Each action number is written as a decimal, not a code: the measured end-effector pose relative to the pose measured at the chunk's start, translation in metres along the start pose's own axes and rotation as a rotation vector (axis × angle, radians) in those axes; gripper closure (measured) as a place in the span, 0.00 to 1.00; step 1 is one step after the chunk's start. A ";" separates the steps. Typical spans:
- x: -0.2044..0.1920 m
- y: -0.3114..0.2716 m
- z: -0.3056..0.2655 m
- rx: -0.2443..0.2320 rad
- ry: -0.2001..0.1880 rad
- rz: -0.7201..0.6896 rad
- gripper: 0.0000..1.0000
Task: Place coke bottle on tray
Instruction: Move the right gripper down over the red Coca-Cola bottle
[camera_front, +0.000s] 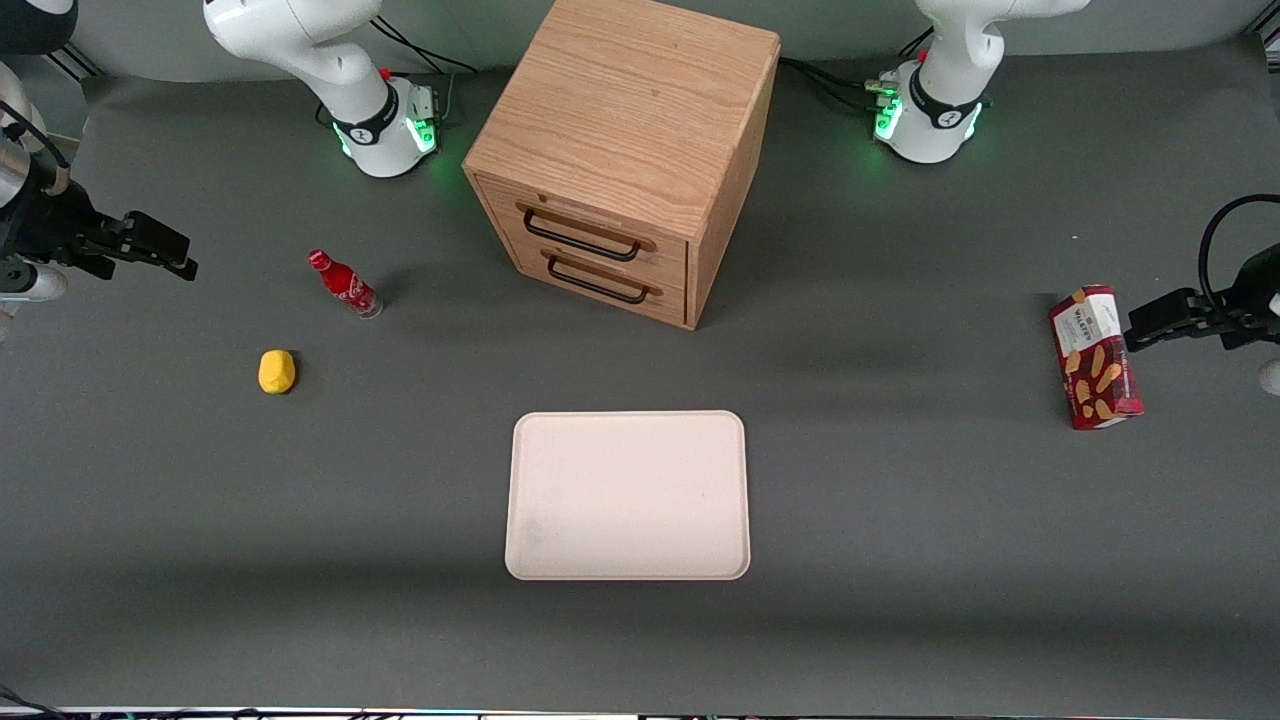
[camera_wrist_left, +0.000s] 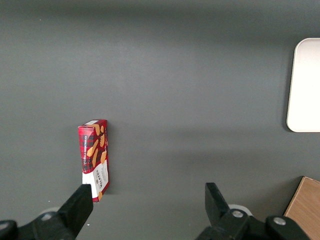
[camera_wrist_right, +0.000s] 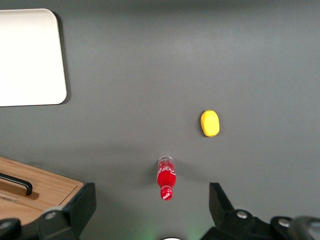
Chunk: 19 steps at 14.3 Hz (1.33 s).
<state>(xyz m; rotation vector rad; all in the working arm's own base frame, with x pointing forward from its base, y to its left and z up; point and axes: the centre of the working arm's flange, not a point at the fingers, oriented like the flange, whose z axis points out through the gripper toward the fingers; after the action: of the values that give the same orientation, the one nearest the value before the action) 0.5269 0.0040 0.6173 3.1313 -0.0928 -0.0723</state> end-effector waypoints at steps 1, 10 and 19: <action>0.001 -0.001 0.001 0.000 -0.002 0.000 0.00; -0.018 -0.025 0.044 -0.021 -0.179 -0.051 0.00; -0.103 -0.012 0.190 0.009 -0.072 -0.134 0.00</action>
<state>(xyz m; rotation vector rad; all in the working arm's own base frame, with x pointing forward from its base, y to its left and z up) 0.4163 0.0206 0.4324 3.1403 0.1169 -0.1853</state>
